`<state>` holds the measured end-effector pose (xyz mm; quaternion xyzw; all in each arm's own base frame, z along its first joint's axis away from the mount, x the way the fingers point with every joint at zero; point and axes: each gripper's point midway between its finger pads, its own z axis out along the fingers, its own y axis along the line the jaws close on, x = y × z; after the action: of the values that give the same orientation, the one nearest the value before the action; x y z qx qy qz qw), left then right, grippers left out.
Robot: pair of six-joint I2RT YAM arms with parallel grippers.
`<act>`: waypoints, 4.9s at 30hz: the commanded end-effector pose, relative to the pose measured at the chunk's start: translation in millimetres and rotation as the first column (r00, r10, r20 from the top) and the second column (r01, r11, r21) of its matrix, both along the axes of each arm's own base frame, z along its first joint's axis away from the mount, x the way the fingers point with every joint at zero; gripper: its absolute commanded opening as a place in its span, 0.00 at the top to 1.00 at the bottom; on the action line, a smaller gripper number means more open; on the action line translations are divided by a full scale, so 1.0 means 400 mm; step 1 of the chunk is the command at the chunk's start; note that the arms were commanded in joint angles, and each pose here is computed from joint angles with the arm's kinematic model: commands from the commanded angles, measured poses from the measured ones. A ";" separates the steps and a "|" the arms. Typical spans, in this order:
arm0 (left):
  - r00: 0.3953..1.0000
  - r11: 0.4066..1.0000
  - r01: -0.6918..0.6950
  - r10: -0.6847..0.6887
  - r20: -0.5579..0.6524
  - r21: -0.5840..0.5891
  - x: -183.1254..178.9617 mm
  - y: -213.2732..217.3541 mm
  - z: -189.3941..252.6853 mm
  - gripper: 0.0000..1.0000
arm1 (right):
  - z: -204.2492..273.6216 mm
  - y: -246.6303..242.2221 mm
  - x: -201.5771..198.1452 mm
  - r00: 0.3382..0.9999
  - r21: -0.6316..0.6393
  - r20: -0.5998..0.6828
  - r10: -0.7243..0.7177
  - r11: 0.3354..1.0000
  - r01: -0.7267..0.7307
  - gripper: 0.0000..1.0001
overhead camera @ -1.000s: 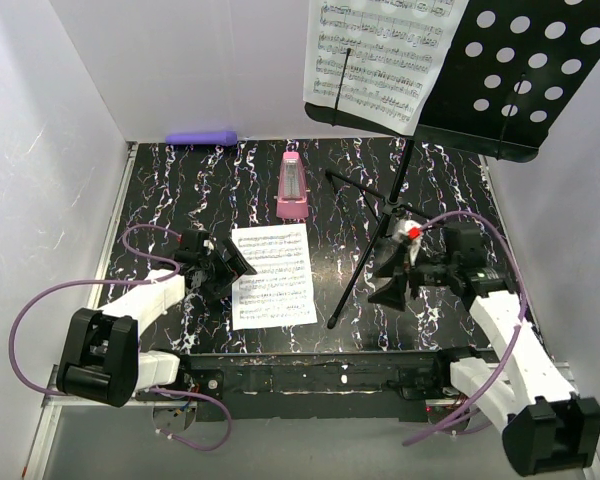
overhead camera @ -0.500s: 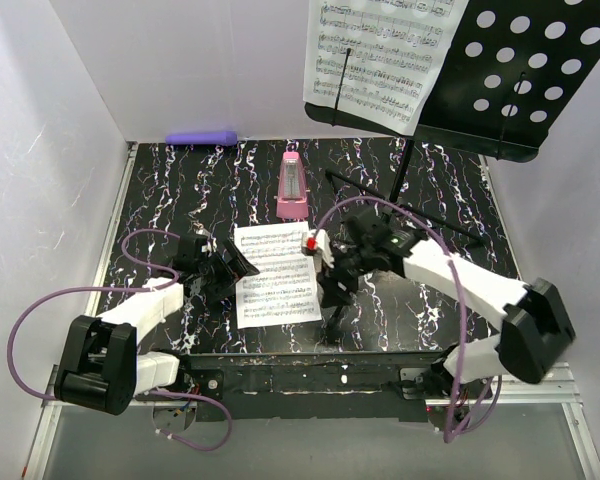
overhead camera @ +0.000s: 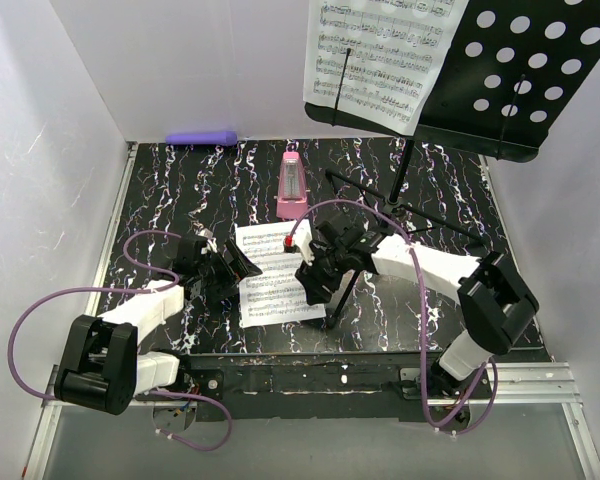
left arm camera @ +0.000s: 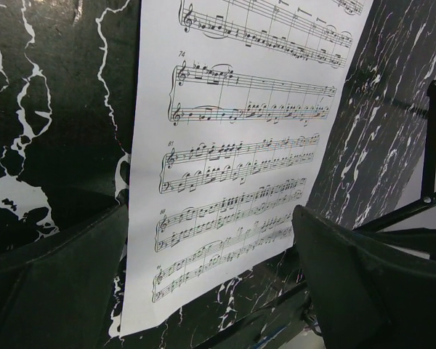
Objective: Set up the instrument practice props
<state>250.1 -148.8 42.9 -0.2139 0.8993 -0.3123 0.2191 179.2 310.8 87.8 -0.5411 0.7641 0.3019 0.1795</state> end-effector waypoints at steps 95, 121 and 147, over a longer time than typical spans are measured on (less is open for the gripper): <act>0.988 0.971 0.140 -0.124 0.095 -0.196 -0.105 -0.060 0.030 0.02 | -0.123 0.024 0.013 0.987 -0.137 -0.130 -0.095 0.988 0.077 0.37; 0.980 0.947 0.187 -0.160 0.122 -0.262 -0.093 -0.089 0.031 0.24 | -0.133 0.022 0.007 0.985 -0.150 -0.147 -0.092 0.986 0.070 0.37; 0.985 0.964 0.173 -0.164 0.058 -0.202 -0.044 -0.085 -0.003 0.89 | -0.128 0.022 -0.001 0.984 -0.145 -0.160 -0.073 0.988 0.050 0.37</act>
<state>218.7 -182.0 33.3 -0.1696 0.8712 -0.4298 0.1660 179.7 313.8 32.0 -0.4936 0.8200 0.2757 0.0886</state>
